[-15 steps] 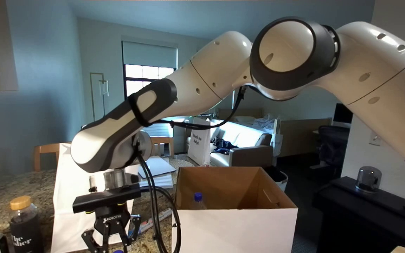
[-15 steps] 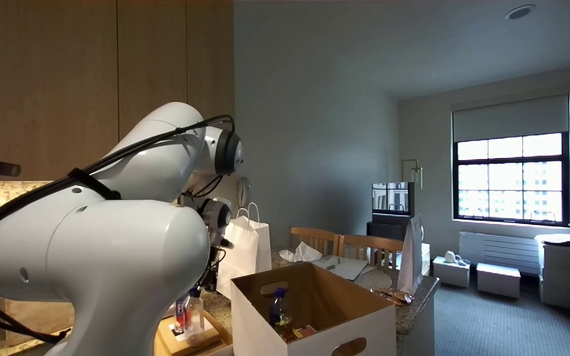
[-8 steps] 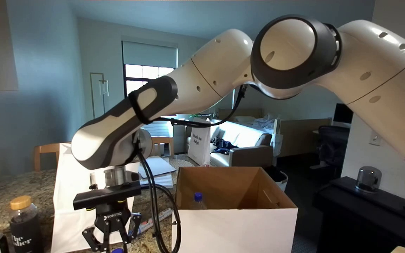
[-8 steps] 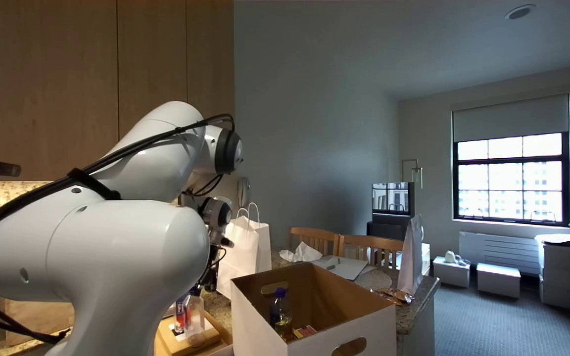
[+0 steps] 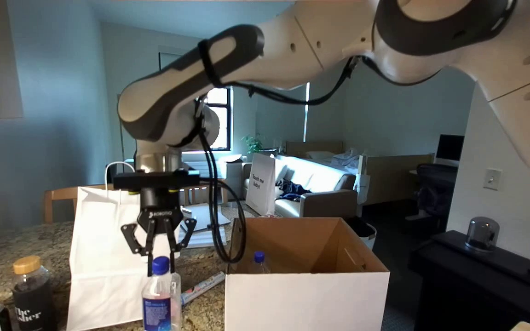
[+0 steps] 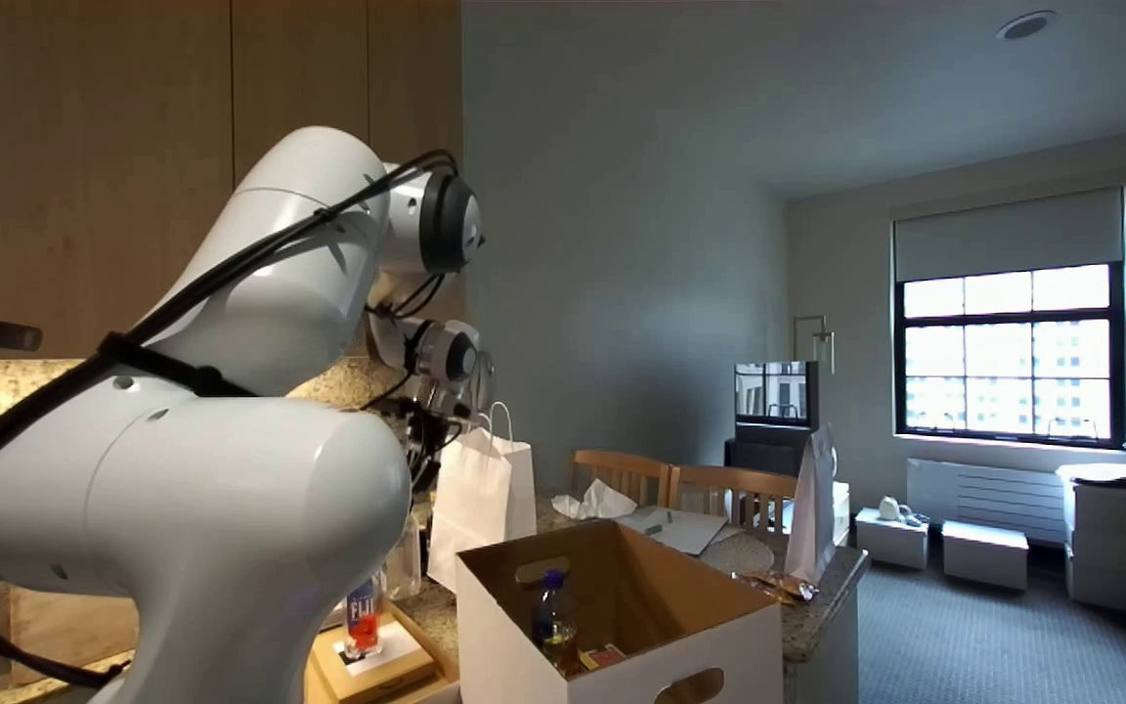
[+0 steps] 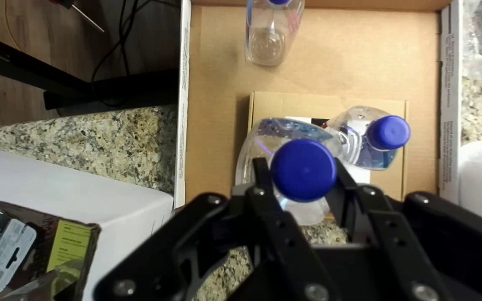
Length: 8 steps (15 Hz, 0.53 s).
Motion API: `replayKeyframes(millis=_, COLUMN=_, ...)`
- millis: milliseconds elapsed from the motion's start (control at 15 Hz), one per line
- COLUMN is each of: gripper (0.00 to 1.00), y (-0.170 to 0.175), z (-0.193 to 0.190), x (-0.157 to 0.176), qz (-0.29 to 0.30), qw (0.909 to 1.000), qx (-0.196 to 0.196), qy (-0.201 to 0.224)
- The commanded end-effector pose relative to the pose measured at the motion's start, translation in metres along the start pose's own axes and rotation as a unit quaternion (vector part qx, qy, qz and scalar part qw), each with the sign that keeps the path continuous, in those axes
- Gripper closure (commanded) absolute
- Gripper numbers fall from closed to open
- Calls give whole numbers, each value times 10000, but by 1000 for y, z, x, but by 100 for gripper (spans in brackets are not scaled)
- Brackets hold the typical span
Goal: Put the water bottles on the counter in the box
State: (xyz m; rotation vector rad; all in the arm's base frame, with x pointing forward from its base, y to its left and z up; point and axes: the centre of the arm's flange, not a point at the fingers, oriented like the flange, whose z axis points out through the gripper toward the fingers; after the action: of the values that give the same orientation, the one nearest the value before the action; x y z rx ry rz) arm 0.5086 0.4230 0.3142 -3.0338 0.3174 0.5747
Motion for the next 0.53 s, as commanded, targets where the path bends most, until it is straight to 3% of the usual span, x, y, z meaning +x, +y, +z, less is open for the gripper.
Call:
replayKeyframes(millis=0, gripper=84, y=47, z=-80, x=-32, qz=516, qw=9974, qx=437, qy=237)
replayKeyframes(millis=200, gripper=84, y=87, z=-150, x=-32, qz=1168, qw=9872, qx=886, qy=636)
replayKeyframes(millis=467, gripper=85, y=173, z=-219, x=-29, qz=1862, qw=9658, qx=1466, qy=1054)
